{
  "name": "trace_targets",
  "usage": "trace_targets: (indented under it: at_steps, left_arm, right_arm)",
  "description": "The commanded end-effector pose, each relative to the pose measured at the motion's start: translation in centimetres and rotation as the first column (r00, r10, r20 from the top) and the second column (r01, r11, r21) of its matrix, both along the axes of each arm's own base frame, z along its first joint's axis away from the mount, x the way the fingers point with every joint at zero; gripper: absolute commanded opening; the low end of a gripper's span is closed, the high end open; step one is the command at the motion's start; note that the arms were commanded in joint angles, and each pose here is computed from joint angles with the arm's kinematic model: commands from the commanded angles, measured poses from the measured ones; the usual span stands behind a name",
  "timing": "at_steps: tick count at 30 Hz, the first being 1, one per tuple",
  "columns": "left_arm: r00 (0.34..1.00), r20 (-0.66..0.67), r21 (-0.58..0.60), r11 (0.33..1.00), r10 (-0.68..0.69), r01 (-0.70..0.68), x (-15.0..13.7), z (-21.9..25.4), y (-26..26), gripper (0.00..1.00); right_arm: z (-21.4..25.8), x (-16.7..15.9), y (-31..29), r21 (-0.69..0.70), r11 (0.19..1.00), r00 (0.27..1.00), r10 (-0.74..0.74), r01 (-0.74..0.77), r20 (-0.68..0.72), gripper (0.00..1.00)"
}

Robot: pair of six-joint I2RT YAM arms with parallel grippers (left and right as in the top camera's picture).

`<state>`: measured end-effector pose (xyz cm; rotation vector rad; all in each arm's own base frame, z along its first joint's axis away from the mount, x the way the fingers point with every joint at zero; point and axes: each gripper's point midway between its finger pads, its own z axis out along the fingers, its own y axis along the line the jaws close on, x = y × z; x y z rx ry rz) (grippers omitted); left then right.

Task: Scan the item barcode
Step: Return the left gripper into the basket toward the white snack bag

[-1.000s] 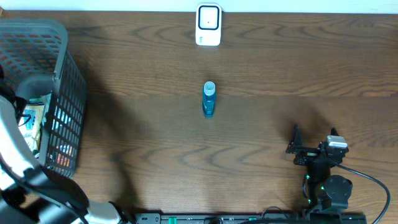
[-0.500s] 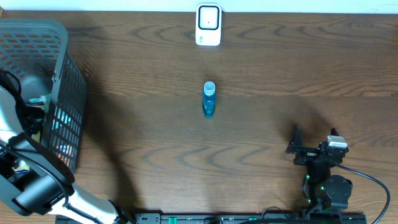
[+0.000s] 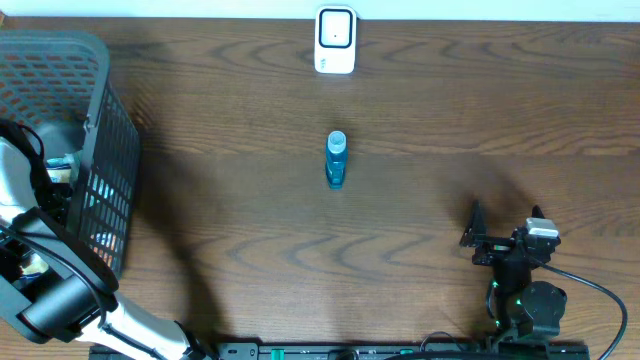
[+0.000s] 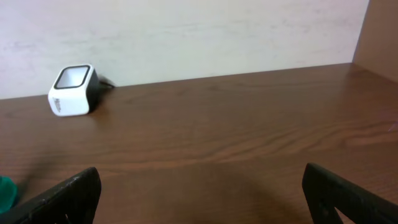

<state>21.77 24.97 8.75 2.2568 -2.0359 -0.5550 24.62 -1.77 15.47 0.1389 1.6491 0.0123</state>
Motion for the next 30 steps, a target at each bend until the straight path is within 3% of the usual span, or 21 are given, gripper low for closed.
trace_targets:
  at_steps: [1,21,22,25,30]
  left_arm:
    - [0.999,-0.033,0.039,0.999,0.036,-0.035,-0.6,-0.4,0.5,0.65]
    - [0.996,-0.059,0.043,0.997,0.068,-0.066,-2.2,-4.0,-0.5,0.66]
    - [0.996,-0.059,0.043,0.997,0.068,-0.065,-2.2,-4.1,-0.5,0.64]
    - [0.996,-0.056,0.045,0.997,0.068,-0.065,-2.2,-4.1,-0.4,0.45]
    - [0.996,-0.056,0.045,0.997,0.068,-0.065,-2.2,-4.1,-0.4,0.28]
  right_arm:
    - [-0.2,0.0,0.3,-0.011,1.000,1.000,0.014,-0.014,-0.006,0.99]
    - [-0.2,0.0,0.3,-0.011,1.000,1.000,0.014,-0.014,-0.006,0.99]
    - [-0.2,0.0,0.3,-0.011,1.000,1.000,0.014,-0.014,-0.006,0.99]
    - [-0.2,0.0,0.3,-0.011,1.000,1.000,0.014,-0.014,-0.006,0.99]
    - [-0.2,0.0,0.3,-0.011,1.000,1.000,0.014,-0.014,-0.006,0.99]
